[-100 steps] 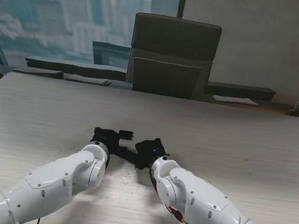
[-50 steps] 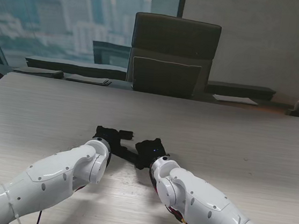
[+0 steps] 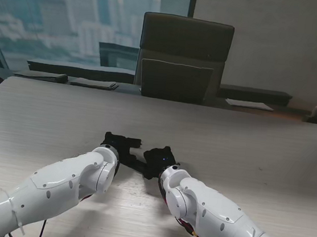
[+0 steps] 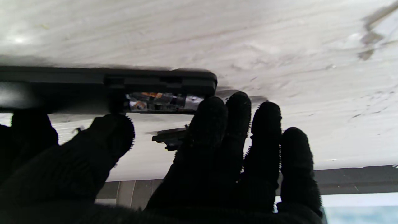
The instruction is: Install the batteries into the remote control and close the cover
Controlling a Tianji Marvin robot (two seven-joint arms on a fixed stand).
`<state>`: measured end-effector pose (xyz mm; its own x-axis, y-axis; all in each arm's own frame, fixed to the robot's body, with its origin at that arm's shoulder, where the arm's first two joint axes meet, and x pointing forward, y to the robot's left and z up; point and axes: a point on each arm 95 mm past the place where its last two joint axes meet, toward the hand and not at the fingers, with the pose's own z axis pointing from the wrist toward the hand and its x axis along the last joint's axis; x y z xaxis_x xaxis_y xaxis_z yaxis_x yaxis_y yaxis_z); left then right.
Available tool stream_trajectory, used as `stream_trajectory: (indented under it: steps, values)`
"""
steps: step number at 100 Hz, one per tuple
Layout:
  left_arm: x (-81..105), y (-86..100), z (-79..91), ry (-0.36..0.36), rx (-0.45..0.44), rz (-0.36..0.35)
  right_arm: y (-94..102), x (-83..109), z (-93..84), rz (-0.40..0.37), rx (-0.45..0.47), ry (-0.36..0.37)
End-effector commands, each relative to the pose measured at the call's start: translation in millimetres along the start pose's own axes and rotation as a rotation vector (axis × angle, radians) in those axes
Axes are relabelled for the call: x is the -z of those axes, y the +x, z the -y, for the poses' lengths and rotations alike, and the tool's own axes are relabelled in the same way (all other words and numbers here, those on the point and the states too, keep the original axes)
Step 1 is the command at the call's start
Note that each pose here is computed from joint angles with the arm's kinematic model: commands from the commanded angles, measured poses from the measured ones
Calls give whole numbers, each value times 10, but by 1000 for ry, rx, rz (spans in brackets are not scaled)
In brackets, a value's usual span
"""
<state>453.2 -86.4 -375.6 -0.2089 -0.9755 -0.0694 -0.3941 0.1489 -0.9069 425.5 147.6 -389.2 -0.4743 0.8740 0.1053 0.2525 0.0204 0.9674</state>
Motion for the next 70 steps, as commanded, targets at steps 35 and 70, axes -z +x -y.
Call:
stream_trajectory:
  steps: [35, 70]
  values:
    - [143, 315, -565, -169, -61, -78, 48, 85, 287, -3, -15, 79]
    - [102, 371, -591, -185, -113, -92, 41, 95, 294, 8, -18, 74]
